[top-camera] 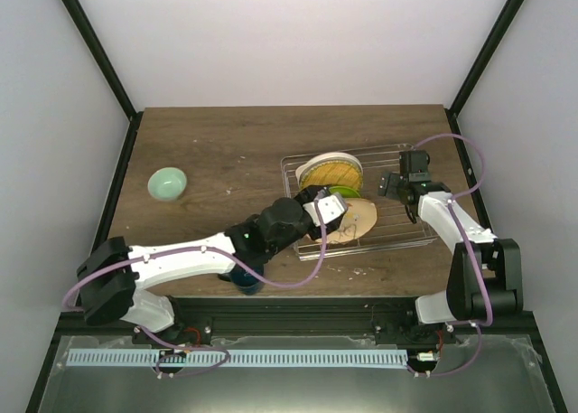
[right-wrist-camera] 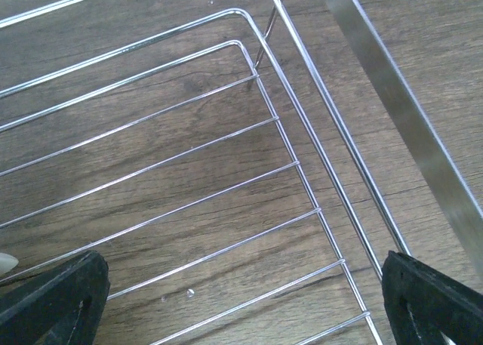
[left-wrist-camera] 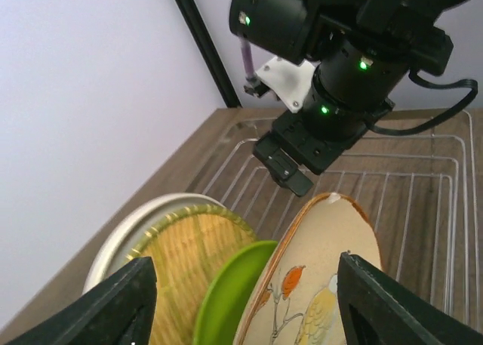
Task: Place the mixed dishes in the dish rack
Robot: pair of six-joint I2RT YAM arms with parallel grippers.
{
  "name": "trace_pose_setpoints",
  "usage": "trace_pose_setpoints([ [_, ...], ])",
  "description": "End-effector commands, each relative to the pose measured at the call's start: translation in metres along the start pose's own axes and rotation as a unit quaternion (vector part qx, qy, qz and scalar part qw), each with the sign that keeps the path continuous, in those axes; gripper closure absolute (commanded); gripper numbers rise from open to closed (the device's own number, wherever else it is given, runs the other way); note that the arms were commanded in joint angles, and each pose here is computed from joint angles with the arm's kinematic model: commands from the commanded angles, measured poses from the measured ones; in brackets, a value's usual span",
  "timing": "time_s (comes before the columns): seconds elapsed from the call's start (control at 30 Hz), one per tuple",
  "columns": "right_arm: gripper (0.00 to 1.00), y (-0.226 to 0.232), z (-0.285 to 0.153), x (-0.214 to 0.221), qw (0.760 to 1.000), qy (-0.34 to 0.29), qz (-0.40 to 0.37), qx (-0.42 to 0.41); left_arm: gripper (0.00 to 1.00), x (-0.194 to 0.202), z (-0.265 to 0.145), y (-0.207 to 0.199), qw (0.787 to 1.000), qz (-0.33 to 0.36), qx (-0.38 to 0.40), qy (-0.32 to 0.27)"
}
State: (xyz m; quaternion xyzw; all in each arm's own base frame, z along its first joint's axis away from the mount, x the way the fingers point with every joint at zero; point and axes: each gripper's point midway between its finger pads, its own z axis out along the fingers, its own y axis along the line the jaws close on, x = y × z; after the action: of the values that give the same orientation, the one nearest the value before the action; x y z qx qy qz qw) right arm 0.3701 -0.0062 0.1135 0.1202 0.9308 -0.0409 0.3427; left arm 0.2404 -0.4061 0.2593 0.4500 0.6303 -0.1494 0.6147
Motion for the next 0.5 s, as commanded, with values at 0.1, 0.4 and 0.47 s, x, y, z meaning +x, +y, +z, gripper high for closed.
trace_pose_setpoints([
  [0.1,0.0,-0.007,-0.018,-0.028,0.999,-0.047,0.014,0.011,0.15,-0.048,-0.039,0.044,0.996,-0.04,-0.061,-0.05],
  [0.4,0.0,-0.007,-0.029,-0.035,0.998,-0.066,0.018,0.002,0.07,0.008,-0.085,0.207,0.943,-0.271,-0.191,0.04],
  [0.47,0.0,-0.005,-0.029,-0.034,0.998,-0.065,0.018,-0.001,0.05,0.045,-0.098,0.238,0.915,-0.319,-0.23,0.087],
])
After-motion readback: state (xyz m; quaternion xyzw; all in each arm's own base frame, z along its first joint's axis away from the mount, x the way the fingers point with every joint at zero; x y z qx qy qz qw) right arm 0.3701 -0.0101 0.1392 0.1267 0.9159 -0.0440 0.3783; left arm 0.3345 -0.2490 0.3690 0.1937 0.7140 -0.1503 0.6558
